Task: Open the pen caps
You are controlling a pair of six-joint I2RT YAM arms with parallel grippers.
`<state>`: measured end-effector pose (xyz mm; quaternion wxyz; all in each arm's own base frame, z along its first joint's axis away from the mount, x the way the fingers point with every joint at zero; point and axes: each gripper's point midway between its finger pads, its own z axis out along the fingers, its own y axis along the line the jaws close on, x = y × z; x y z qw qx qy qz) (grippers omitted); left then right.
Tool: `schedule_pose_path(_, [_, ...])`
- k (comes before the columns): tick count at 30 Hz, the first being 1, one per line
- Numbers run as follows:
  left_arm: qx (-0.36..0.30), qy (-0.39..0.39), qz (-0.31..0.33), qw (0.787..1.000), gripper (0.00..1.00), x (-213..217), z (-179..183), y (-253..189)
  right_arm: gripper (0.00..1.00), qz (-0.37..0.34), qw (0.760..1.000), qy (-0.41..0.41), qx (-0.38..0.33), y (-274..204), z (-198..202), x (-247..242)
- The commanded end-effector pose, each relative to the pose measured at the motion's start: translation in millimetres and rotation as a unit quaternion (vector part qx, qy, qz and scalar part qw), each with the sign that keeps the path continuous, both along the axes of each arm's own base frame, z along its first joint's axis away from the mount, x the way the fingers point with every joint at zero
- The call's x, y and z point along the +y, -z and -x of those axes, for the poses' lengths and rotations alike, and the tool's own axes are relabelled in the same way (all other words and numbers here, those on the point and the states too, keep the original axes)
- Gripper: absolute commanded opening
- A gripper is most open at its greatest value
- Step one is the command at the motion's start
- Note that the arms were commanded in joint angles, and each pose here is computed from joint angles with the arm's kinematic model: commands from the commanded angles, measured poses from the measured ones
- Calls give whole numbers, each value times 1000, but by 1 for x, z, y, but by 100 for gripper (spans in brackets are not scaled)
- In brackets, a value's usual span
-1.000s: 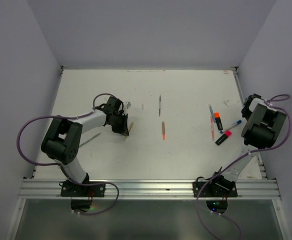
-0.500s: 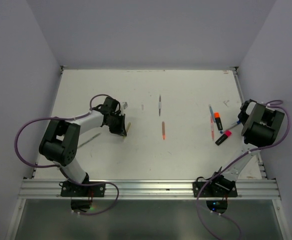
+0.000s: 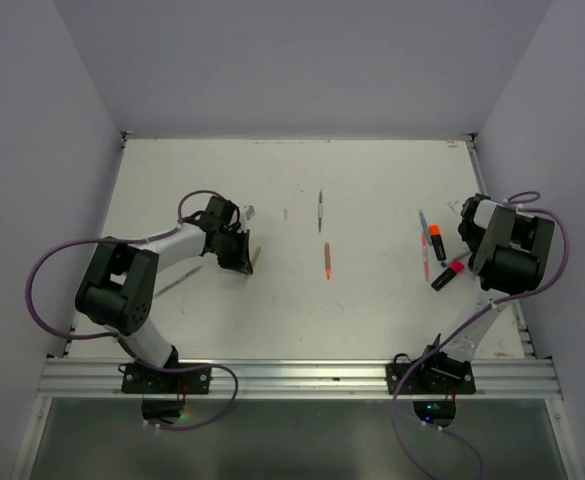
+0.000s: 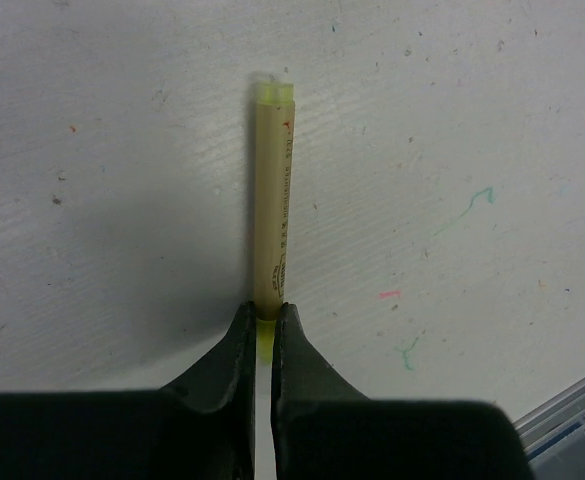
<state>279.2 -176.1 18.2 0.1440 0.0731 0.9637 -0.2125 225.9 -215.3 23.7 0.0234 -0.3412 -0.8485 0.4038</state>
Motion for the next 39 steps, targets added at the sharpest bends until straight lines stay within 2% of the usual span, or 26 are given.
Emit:
schedule_pose_path(1, [-18, -4, 15, 1000, 0, -1, -2, -10, 0, 7, 1000, 0, -22, -18, 2, 4])
schedule_pose_path(13, [-26, 0, 25, 999, 0, -4, -2, -14, 2, -40, 998, -18, -49, -33, -1, 17])
schedule_pose_path(15, [-27, -1, 27, 999, 0, -3, 0, -15, 8, -55, 996, -36, -60, -38, -1, 21])
schedule_pose_path(16, [-27, -2, 27, 999, 0, -3, 0, -15, 21, -62, 995, -42, -61, -39, 0, 23])
schedule_pose_path(17, [-29, -1, 28, 999, 0, -3, 0, -15, 26, -72, 994, -51, -63, -41, -1, 25])
schedule_pose_path(22, [-29, -1, 32, 999, 0, -4, 2, -14, 36, -96, 992, -80, -10, -45, 2, 23])
schedule_pose_path(24, [-29, -1, 33, 999, 0, -5, 1, -14, 51, -100, 991, -93, -4, -49, 5, 22])
schedule_pose_path(26, [-32, -2, 35, 999, 0, -5, 1, -14, 58, -121, 987, -103, -24, -45, 3, 26])
schedule_pose_path(30, [-39, -3, 41, 998, 0, -6, 1, -14, 58, -173, 970, -170, 0, -29, 13, 37])
schedule_pose_path(33, [-40, -5, 46, 998, 0, -7, 2, -14, 54, -197, 964, -181, 3, -24, 19, 36])
schedule_pose_path(35, [-39, -6, 49, 998, 0, -7, 4, -13, 51, -210, 961, -181, -18, -23, 18, 32])
schedule_pose_path(39, [-34, -4, 55, 998, 0, -7, 11, -9, 54, -264, 942, -201, -39, -12, 14, 40])
